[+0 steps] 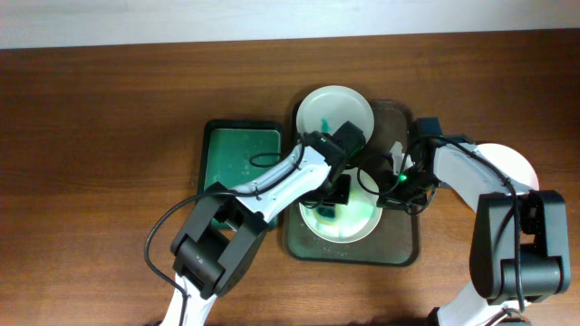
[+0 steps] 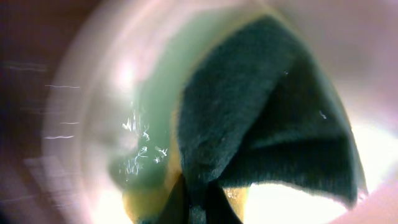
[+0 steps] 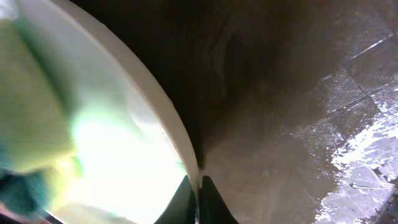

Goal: Clean dirty plates on tray and stack at the side
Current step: 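Scrub the held plate with the sponge in the left gripper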

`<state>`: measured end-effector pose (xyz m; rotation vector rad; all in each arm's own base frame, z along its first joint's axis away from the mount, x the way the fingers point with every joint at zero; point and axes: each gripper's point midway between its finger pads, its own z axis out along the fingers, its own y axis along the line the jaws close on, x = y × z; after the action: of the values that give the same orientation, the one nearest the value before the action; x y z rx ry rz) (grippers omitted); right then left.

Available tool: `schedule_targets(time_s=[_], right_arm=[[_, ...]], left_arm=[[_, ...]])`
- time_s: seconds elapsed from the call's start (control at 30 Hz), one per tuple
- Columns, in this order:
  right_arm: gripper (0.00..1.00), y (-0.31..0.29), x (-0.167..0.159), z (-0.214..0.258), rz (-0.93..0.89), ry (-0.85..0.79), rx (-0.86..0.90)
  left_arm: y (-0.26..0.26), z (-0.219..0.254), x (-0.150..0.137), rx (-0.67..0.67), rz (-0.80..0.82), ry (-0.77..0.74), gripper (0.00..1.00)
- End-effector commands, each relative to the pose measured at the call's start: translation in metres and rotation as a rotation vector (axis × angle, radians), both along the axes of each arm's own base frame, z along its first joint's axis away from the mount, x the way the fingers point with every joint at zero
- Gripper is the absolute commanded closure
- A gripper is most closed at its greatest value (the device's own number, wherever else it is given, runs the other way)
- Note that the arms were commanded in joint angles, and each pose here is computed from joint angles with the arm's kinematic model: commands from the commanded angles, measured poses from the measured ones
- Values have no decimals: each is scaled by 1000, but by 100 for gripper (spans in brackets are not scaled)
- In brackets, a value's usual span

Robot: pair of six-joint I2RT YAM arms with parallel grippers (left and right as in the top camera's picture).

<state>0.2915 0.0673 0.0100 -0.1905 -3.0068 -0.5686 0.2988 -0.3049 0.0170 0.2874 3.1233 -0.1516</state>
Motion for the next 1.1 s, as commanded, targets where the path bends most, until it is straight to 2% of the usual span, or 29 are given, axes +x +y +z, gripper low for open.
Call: schedule_targets(time_s=[0.0,0.1,0.17,0.23,0.27,0.3,0.33,0.47,0.53,0.67,0.73,0.83,0.9,0.93,1.0,1.07], right_arm=[[96,-6,0,-3,-23,12,-23],[96,-6,0,-3,-23,12,-23],[96,-6,0,-3,-23,13,-23],[96,-6,0,-3,-23,13,-23],[96,-6,0,-3,-23,12,-23],[96,-6,0,-3,-23,13,-23],[96,-6,0,-3,-23,13,-23],[96,-6,0,-3,-23,9,-24],[96,-12,4,-5,-21,-9,-58],[94,-14,12,-14,-22,-62,-74],[96,-14,11,-19,-21,-69,-74],[96,-14,15,-18,-22,-90,-73],[92,-14,21,-18,-23,-115,-73],[96,-14,22,-18,-23,-116,-73],[96,-14,19,-17,-22,-106,-73],[96,-14,20,-6,-23,-123,-76]], left_arm=[[68,-3,40,354,27,-204,100],[70,-2,43,364,27,-213,100],[56,-6,41,286,33,-186,100],[19,-12,28,89,4,-87,100],[-16,-10,14,-94,-66,-8,100],[-41,-5,3,-222,-115,45,100],[-56,-1,-8,-293,-140,83,100],[-70,6,-25,-370,-205,142,100],[-62,4,-22,-348,-219,134,100],[-13,9,7,-187,-128,89,100],[16,35,25,-130,-73,42,100],[49,78,39,-134,-15,-25,100],[80,101,47,-92,41,-72,100],[101,109,52,-43,75,-101,100],[140,113,63,62,137,-139,100],[164,103,67,97,186,-123,100]])
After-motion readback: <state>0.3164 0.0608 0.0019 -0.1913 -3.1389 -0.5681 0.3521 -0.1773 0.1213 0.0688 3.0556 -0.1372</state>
